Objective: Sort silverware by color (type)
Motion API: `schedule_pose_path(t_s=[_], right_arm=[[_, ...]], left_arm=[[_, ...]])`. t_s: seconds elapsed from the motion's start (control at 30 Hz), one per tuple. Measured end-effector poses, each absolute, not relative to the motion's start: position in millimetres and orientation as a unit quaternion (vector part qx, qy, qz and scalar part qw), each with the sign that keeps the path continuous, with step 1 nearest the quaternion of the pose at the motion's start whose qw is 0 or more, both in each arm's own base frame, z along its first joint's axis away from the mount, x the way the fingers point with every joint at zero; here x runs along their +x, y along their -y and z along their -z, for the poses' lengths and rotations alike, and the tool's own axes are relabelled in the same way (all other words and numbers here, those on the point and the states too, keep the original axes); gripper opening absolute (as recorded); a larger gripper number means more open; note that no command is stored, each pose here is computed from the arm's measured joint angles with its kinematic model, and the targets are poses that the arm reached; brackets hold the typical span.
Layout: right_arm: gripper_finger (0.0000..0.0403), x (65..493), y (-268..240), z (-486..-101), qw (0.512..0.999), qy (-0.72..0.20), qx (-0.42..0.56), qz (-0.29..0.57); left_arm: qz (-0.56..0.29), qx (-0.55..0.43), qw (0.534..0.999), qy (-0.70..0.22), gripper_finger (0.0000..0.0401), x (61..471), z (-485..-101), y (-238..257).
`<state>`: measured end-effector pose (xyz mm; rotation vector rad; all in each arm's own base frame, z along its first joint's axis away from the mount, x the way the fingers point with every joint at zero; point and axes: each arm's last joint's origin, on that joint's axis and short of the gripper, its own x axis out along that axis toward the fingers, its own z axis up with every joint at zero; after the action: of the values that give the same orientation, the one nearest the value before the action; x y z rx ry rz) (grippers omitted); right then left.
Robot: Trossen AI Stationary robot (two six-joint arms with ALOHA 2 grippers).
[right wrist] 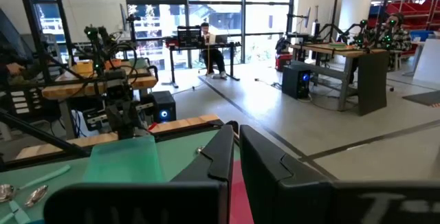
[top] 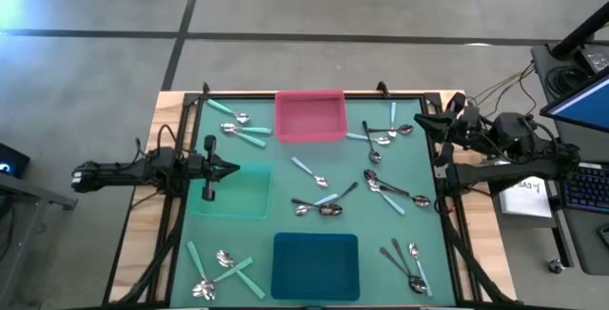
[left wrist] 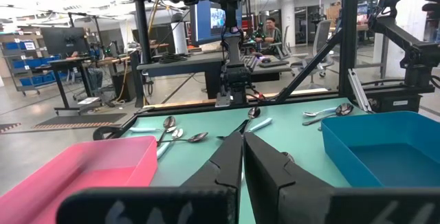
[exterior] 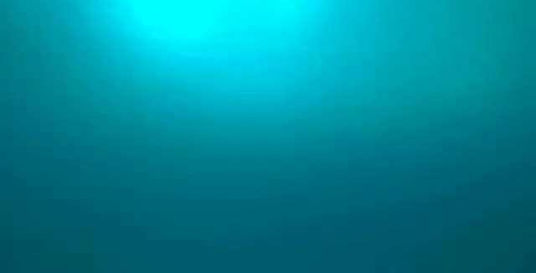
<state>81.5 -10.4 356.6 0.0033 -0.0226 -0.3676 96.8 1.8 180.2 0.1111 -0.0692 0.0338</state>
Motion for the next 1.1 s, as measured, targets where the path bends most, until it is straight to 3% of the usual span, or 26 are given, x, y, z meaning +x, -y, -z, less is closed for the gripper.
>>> schedule_pose_path(t_s=[0.4, 1.1], right_arm=[[0.0018, 81.5, 10.4, -356.8, 0.982, 0.006, -0.034, 0.183], [0.0018, 87.0, 10.5, -356.7, 0.983, 0.011, 0.015, 0.183]], left_arm=[[-0.017, 0.055, 0.998, 0.034, 0.0000, 96.8, -180.2, -1.8], [-0.017, 0.055, 0.998, 0.034, 0.0000, 96.8, -180.2, -1.8]])
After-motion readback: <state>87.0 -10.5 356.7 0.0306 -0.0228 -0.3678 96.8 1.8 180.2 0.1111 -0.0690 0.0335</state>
